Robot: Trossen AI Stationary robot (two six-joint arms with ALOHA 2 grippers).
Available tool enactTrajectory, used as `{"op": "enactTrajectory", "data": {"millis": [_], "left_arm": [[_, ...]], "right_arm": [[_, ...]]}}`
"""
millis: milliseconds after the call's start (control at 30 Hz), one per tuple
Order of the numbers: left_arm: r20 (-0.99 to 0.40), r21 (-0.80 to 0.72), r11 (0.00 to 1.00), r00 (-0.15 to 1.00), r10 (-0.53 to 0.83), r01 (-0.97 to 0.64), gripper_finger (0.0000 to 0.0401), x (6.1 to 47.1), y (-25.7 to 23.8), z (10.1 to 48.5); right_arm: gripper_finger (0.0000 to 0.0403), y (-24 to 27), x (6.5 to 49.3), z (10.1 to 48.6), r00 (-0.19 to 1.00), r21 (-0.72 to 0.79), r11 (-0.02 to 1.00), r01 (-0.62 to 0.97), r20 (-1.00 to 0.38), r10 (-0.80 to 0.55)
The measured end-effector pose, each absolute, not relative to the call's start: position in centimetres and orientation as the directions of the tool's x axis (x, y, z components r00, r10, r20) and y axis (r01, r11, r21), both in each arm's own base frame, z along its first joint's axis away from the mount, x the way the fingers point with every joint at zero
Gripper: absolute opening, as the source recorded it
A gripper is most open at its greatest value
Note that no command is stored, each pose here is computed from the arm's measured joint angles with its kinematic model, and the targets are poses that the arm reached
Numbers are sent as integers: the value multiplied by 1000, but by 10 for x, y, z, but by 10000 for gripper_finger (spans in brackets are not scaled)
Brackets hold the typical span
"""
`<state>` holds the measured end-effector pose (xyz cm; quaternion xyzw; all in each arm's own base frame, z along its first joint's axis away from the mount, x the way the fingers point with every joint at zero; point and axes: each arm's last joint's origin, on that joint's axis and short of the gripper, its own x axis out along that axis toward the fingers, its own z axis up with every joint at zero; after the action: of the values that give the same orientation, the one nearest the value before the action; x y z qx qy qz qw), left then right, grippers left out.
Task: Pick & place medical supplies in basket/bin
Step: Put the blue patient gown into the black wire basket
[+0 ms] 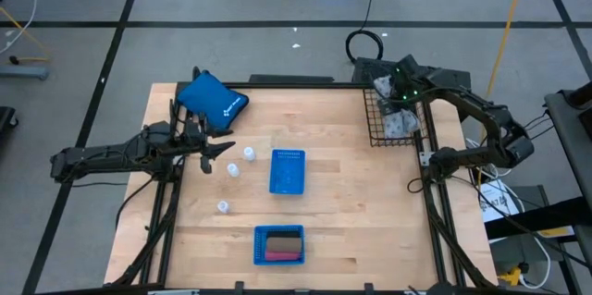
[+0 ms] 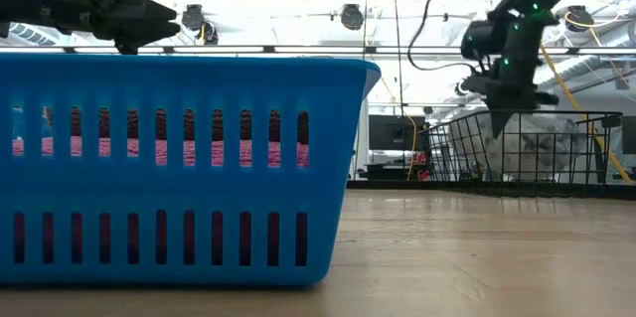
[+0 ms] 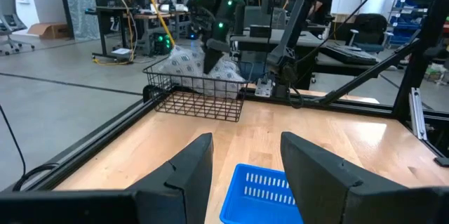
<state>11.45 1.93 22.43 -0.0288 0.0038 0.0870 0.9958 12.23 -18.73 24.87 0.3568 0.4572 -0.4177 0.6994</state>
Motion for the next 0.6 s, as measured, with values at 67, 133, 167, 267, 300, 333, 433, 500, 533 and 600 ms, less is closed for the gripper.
{"op": "enactTrajectory", "data": {"millis": [67,133,167,267,300,333,433,500,533,600], "left_arm": [[-12,-56,983,985,173,-173,177,115,19,224],[-12,-56,983,985,173,-173,177,115,19,224],[-12,-57,983,985,173,-173,177,115,19,224],[-12,-57,983,985,173,-173,177,115,19,224],[-12,-57,983,985,173,-173,177,115,19,224],[-12,-56,983,985,173,-173,177,115,19,224],[-12,-57,983,985,173,-173,177,115,19,224],[-12,-57,983,985,173,-173,177,115,19,224],[-12,-56,983,985,173,-173,177,115,19,224],[-12,-56,983,985,173,-173,177,115,19,224]], "right_arm": [[77,-187,116,239,213,112,373,921,-947,-241],[77,-189,112,229,228,133,360,924,-945,-236],[77,-190,111,224,257,164,361,918,-939,-228],[77,-192,108,213,401,306,386,870,-895,-194],[77,-193,108,210,445,350,391,851,-876,-185],[78,-194,107,208,478,384,392,836,-860,-176],[78,-196,102,203,530,437,386,812,-831,-173],[78,-198,99,202,549,461,376,804,-818,-171],[78,-198,98,201,549,462,371,805,-817,-175],[79,-199,97,200,536,449,365,816,-824,-186]]}}
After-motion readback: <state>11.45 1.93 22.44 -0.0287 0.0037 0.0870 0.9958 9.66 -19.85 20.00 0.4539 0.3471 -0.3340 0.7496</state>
